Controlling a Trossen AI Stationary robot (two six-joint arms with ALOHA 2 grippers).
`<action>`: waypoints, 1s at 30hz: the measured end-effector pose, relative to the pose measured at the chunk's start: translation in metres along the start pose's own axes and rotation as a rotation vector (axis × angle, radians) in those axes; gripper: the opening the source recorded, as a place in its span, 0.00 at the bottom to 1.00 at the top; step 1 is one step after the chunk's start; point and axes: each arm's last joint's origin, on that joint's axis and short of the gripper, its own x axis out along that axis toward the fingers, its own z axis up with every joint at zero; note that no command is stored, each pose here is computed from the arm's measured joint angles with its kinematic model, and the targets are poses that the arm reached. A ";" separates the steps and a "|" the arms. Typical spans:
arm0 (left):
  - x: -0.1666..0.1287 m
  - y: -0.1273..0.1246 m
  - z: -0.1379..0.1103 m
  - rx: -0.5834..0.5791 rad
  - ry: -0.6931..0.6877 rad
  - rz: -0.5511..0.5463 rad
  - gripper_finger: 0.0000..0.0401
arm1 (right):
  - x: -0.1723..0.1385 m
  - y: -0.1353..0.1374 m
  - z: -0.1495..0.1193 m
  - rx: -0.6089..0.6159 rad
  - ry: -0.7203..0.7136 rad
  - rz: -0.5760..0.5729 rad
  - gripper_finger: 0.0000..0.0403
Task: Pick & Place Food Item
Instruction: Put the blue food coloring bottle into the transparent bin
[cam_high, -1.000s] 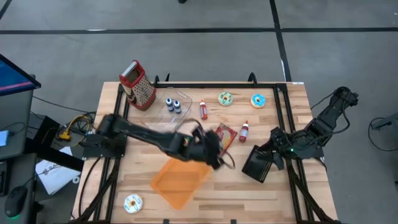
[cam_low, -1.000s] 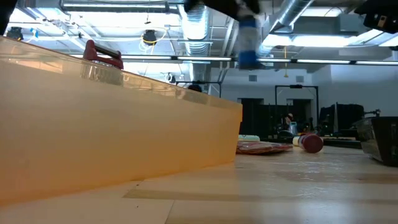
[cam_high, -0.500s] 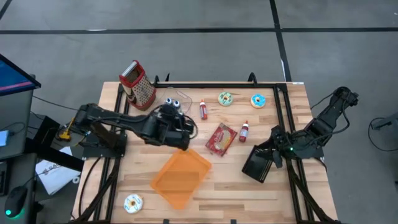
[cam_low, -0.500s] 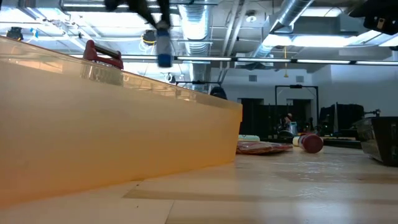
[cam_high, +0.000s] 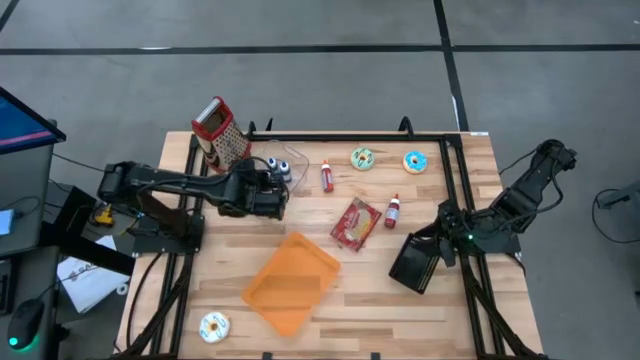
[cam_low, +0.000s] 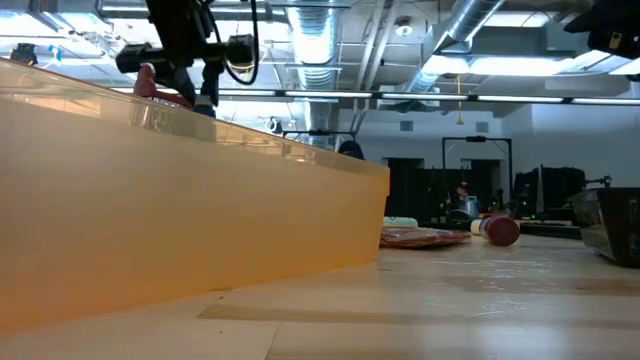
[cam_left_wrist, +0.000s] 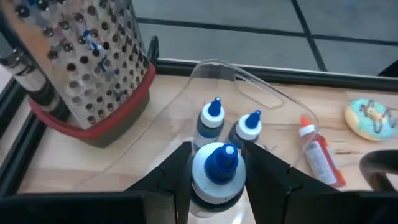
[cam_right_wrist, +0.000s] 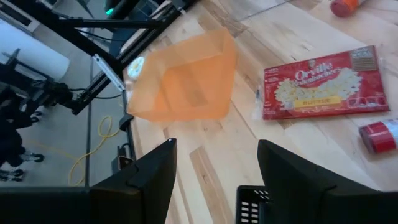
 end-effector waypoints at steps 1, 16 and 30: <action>0.004 -0.001 0.001 0.014 0.007 0.000 0.27 | 0.000 0.000 0.000 0.003 -0.002 -0.005 0.54; 0.049 -0.006 -0.009 0.022 0.026 -0.034 0.27 | 0.004 -0.004 0.006 0.041 -0.040 -0.044 0.54; 0.071 0.001 -0.027 0.036 0.034 -0.060 0.27 | 0.003 -0.004 0.006 0.071 -0.052 -0.048 0.54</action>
